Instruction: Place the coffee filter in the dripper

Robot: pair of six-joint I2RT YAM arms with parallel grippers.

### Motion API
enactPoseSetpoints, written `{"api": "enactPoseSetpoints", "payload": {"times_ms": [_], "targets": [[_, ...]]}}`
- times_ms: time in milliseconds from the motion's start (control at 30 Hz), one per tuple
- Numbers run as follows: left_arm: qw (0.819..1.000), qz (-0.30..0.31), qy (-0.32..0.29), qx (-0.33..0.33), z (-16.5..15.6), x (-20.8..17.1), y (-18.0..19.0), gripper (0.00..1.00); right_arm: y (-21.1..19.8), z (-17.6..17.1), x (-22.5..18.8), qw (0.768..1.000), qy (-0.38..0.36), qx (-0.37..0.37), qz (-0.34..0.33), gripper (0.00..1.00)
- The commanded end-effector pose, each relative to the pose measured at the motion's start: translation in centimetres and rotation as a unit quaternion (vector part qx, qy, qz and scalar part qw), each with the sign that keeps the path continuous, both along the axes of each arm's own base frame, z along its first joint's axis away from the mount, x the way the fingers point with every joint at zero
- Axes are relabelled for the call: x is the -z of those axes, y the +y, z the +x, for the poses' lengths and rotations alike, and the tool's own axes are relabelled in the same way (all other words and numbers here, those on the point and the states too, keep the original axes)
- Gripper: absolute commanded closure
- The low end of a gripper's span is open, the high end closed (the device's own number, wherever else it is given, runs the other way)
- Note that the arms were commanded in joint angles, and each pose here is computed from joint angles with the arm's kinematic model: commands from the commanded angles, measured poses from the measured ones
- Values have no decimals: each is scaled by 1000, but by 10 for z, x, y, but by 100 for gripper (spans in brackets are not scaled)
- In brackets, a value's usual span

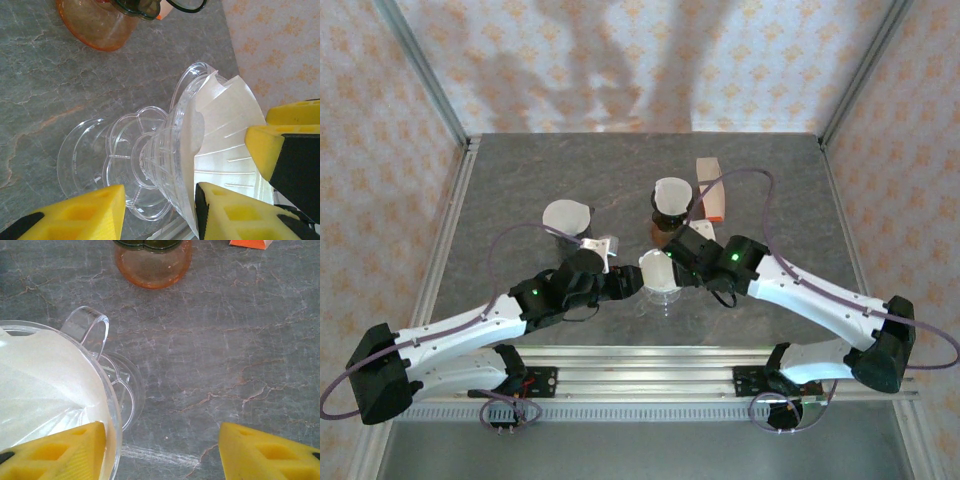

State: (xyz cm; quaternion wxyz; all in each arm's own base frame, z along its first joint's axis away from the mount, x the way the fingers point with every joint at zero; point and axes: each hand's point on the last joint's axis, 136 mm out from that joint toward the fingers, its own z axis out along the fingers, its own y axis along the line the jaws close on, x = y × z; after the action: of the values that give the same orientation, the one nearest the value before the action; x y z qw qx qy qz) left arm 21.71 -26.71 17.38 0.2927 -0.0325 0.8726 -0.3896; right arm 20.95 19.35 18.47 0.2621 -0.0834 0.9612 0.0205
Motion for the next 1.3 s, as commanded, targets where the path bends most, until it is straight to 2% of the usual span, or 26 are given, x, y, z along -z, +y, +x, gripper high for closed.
{"api": "enactPoseSetpoints", "payload": {"times_ms": [0,133,400,800,1067,1267], "targets": [[1000,2,4,-3,-1,5,3,58,4,8,-20,999,-31,-2,22,37],[1000,2,4,-4,0,4,3,57,19,18,-29,999,-38,-24,28,34],[1000,3,5,-2,0,4,2,57,36,34,-21,999,-20,-47,-2,33],[1000,4,7,-2,-1,6,3,57,39,48,-12,999,-24,-32,-26,33],[1000,2,7,-2,-1,6,2,57,35,39,-19,999,-22,-32,-3,33],[1000,1,7,-3,0,7,2,57,30,15,-20,999,-18,-39,25,35]]}}
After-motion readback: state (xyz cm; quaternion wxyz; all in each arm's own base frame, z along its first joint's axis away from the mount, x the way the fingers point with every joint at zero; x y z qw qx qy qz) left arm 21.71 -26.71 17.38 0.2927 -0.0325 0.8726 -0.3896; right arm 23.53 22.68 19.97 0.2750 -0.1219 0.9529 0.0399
